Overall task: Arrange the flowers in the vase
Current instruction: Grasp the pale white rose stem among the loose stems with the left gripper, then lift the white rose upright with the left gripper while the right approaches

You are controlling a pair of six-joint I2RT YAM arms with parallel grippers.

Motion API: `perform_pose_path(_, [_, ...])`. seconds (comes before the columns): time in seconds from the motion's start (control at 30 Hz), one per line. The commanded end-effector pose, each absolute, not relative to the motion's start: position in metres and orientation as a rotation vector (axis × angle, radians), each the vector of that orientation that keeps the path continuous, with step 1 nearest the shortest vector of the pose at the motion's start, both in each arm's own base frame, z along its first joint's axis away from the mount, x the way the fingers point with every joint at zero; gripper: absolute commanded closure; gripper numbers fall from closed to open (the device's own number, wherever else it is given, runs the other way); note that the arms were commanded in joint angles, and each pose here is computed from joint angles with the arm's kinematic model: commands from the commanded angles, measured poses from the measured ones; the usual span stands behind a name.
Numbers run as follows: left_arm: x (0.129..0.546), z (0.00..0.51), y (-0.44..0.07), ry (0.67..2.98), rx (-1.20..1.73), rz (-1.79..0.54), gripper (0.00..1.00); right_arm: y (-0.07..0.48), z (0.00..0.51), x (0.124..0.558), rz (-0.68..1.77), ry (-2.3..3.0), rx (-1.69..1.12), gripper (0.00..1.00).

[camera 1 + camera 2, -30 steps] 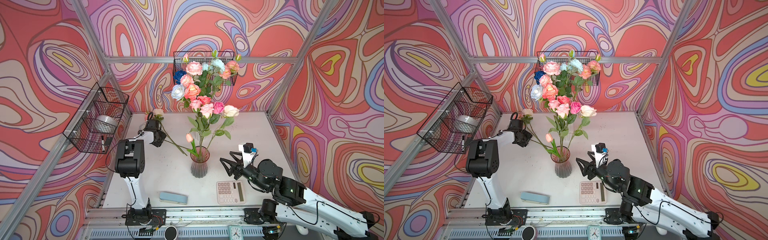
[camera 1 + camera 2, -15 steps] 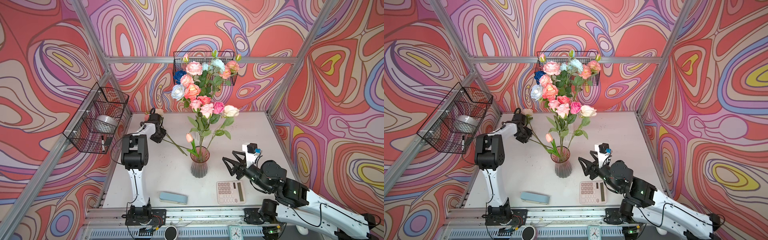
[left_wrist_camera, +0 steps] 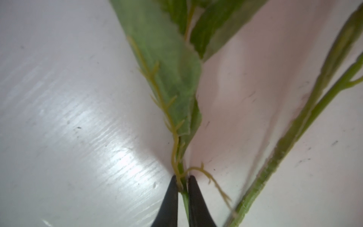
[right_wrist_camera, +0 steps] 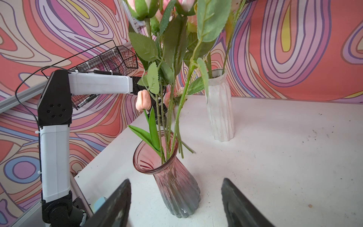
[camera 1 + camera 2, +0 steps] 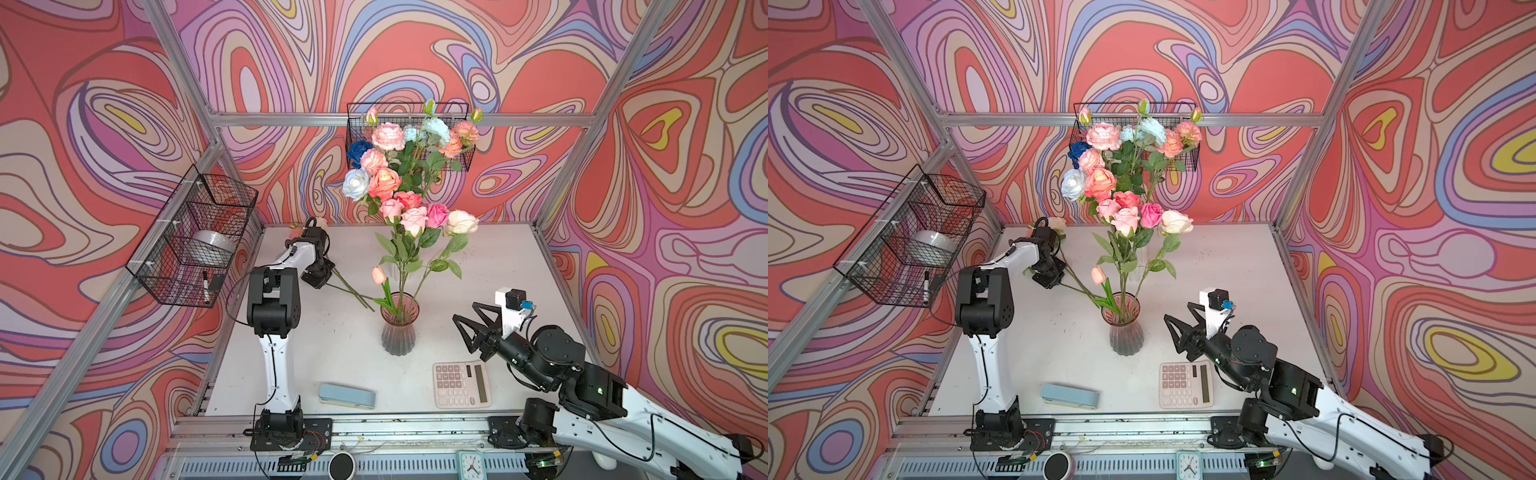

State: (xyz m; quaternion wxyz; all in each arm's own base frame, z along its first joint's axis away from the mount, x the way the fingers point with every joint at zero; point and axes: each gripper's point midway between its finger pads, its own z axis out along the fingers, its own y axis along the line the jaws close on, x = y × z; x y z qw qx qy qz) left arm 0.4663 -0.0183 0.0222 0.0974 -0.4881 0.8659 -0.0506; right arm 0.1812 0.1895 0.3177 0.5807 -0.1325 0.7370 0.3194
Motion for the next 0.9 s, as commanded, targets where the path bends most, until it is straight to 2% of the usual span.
perform_pose_path(0.0, [0.447,0.028,-0.014,2.560,-1.469,-0.096,0.92,0.185,0.316,0.181,0.731,1.724,-0.302,0.25])
perform_pose_path(0.33, [0.447,0.133,-0.008,2.325,-1.263,-0.270,1.00,0.183,0.319,0.180,0.751,1.710,-0.288,0.25])
perform_pose_path(0.63, [0.396,0.225,-0.005,2.116,-1.014,-0.362,0.99,0.181,0.326,0.178,0.763,1.694,-0.283,0.25])
perform_pose_path(0.87, [0.339,0.296,-0.010,1.976,-0.791,-0.398,0.99,0.194,0.333,0.173,0.806,1.694,-0.347,0.25])
